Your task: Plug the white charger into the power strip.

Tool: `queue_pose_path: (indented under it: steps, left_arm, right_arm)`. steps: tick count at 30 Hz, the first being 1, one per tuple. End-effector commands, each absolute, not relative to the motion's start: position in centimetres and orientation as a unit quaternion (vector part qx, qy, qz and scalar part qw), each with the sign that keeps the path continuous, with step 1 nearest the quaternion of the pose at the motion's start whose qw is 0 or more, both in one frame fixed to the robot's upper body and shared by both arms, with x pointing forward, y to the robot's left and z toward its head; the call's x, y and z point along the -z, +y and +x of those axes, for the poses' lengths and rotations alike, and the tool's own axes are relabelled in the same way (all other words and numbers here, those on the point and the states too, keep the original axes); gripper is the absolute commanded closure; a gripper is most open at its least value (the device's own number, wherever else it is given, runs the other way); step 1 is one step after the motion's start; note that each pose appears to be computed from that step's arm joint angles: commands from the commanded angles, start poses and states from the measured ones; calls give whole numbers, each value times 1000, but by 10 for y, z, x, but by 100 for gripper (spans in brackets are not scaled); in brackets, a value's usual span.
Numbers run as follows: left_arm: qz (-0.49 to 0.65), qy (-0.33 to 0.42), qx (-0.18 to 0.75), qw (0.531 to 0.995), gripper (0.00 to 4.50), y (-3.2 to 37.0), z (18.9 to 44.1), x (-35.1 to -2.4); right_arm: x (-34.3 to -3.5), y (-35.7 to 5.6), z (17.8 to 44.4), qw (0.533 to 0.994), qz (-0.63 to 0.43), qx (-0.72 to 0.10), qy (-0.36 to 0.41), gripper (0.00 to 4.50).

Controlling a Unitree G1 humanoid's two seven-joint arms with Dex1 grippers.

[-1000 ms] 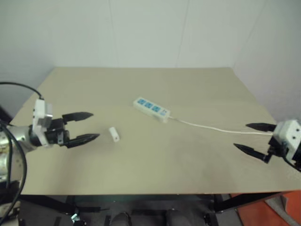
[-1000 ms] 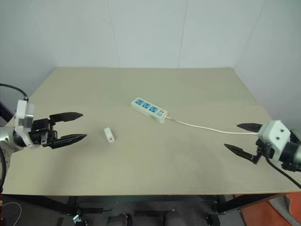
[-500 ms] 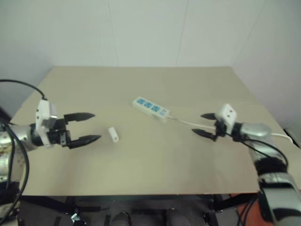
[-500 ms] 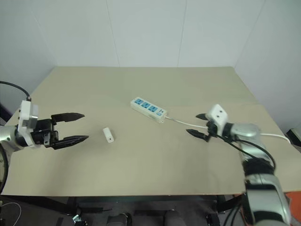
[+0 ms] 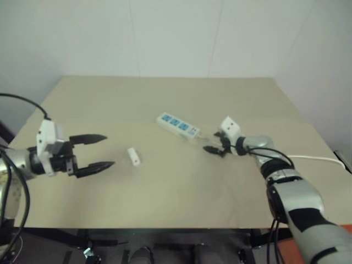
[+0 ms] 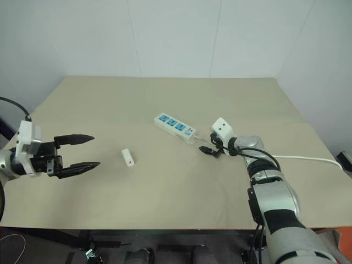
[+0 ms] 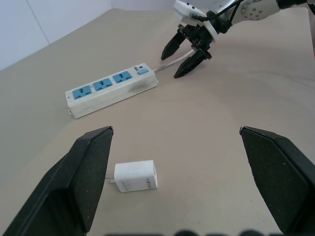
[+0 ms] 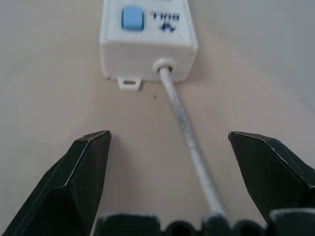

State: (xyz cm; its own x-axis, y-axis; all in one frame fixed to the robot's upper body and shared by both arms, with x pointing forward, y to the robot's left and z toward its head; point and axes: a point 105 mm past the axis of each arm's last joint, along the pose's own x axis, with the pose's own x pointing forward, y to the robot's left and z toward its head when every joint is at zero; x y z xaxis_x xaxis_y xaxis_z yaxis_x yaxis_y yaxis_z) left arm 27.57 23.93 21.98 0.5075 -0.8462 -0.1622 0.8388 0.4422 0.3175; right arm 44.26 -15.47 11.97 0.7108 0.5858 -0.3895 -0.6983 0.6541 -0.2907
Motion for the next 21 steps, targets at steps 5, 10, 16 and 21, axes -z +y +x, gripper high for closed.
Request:
queue_pose_path:
  steps: [5, 10, 16, 21]
  left_arm:
    - [201, -31, 495, 845, 0, 236, 275, -230]
    - [202, -33, 497, 843, 0, 235, 278, -231]
    - [206, -36, 496, 843, 0, 237, 284, -232]
    - [212, -38, 507, 834, 0, 232, 289, -234]
  right_arm:
    - [-130, -158, 452, 916, -193, -315, 158, 202]
    - [-137, -154, 453, 908, -219, -328, 140, 380]
    - [-137, -153, 448, 885, -278, -356, 111, 449]
    - [-141, -164, 430, 872, -284, -394, 63, 449]
